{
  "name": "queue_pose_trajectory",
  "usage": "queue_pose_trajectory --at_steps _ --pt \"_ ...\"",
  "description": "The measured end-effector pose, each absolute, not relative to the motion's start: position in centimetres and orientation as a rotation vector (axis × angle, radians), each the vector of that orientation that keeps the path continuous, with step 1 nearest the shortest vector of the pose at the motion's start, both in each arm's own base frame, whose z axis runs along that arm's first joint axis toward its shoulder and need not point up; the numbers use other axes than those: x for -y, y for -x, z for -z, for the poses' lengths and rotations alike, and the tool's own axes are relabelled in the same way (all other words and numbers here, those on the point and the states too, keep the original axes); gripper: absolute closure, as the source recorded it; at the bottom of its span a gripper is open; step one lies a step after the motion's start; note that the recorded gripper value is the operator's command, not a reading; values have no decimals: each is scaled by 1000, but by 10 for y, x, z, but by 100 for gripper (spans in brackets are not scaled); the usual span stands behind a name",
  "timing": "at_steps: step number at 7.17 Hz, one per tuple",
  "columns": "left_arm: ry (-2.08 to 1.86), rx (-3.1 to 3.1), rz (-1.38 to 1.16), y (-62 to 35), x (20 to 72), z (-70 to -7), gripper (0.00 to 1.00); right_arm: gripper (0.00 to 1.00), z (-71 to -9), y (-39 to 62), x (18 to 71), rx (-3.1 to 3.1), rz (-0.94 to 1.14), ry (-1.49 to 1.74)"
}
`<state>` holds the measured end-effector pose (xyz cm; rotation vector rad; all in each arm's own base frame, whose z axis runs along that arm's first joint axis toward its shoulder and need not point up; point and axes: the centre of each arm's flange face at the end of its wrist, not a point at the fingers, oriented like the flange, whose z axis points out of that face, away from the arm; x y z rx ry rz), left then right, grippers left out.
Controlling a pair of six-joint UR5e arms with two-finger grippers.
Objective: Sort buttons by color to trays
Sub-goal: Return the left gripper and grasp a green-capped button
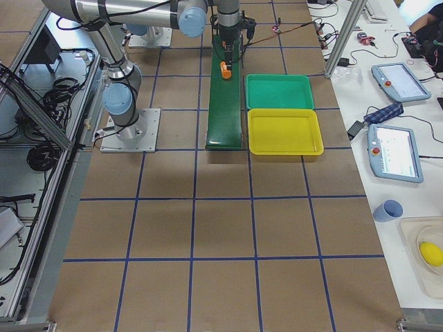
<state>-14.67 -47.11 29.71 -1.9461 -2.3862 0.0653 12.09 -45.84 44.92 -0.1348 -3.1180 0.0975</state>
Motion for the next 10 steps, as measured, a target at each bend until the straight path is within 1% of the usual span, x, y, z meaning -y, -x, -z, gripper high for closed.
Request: queue_pose_trajectory --at_steps 1,2,3,5,6,8,10 --pt "1841 2425 -138 110 491 -309 0 0 -446 -121 462 3121 -94 135" --pt "1837 2419 -196 70 515 -317 6 0 -446 -120 464 3123 -105 136" --pt "1975 2326 -232 41 535 -319 8 0 -445 -119 465 3122 -113 138" --pt "2280 2083 -264 -4 564 -297 7 0 -443 -119 463 3122 -100 139" --pt "2370 2030 -282 -28 575 -283 6 0 -443 -119 463 3126 -102 138" --pt "2459 1972 -230 -55 581 -259 3 0 -448 -120 463 3129 -110 136" --pt "2450 1979 -151 -79 575 -243 3 0 -446 -120 461 3128 -78 130"
